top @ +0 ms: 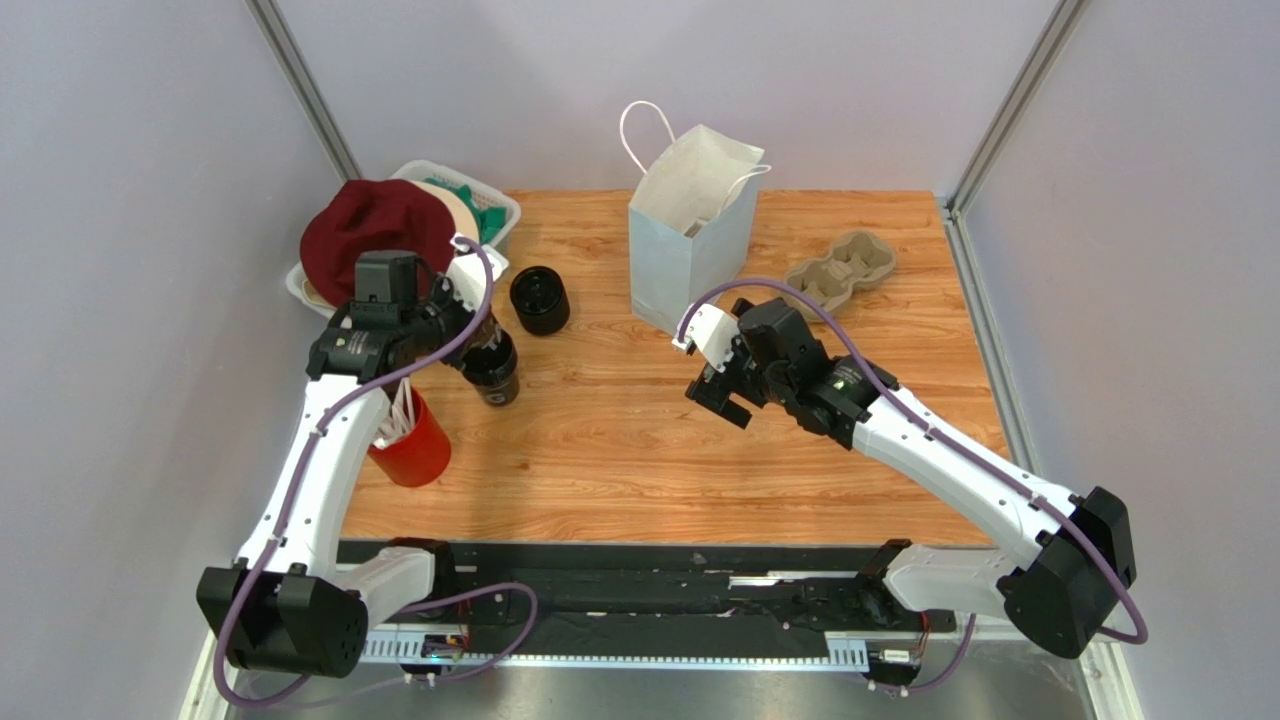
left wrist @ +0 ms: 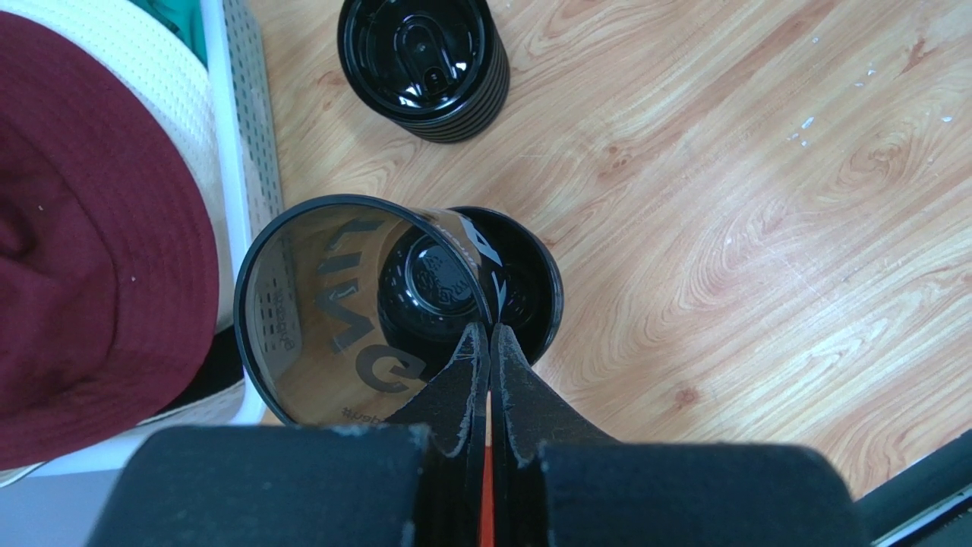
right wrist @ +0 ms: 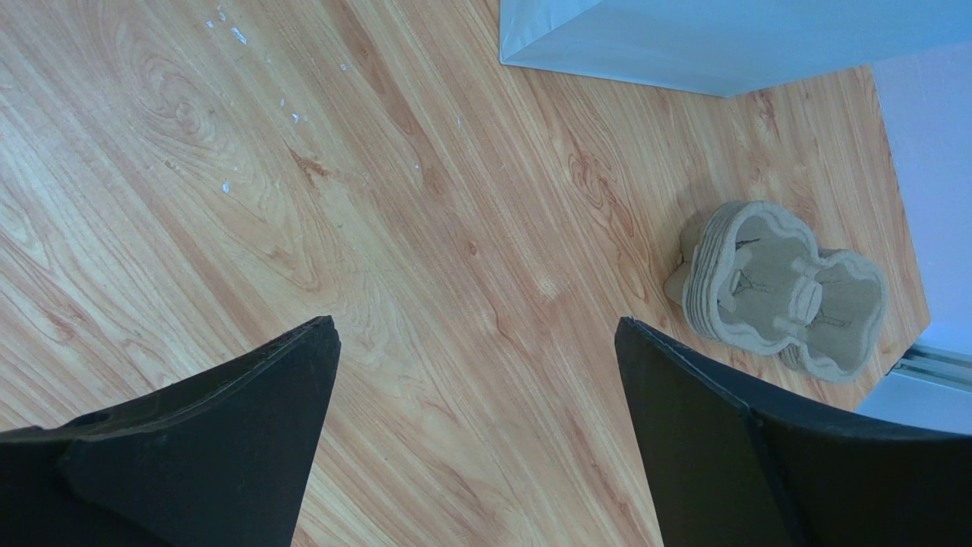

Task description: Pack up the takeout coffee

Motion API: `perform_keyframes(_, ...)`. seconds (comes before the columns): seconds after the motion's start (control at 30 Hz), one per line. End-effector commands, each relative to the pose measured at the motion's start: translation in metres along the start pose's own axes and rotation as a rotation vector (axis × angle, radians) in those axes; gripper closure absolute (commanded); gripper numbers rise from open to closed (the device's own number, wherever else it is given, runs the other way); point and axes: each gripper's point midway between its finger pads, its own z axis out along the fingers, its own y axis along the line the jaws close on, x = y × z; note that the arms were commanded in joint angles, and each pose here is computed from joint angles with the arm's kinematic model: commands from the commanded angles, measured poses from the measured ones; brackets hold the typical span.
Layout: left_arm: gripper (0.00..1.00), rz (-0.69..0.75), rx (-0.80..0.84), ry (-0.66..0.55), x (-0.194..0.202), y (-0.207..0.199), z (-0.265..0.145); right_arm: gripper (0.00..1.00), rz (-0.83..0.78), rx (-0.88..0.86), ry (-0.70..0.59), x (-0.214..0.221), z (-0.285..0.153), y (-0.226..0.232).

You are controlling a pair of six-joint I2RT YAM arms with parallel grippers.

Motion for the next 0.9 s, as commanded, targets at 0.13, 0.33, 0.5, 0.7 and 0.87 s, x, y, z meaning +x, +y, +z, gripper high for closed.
perform_keyframes(0.13, 1.00, 0.116, -0.054, -0.152, -0.053, 0.007, -0.041, 0.01, 0.025, 0.064, -0.088, -0.025, -0.014, -0.017)
perform_keyframes(0.33, 1.00, 0.144, -0.039, -0.179, -0.070, 0.004, -0.054, 0.01, 0.026, 0.072, -0.099, -0.027, -0.016, -0.018)
perform_keyframes(0.5, 1.00, 0.179, 0.016, -0.226, -0.085, -0.014, -0.064, 0.01, 0.042, 0.111, -0.101, -0.028, -0.017, -0.026)
perform_keyframes(0.7, 1.00, 0.245, 0.101, -0.221, -0.096, -0.048, -0.057, 0.01, 0.080, 0.182, -0.083, -0.026, -0.017, -0.041)
perform_keyframes(0.87, 1.00, 0.318, 0.214, -0.180, -0.098, -0.090, -0.035, 0.01, 0.126, 0.251, -0.072, -0.022, -0.020, -0.060)
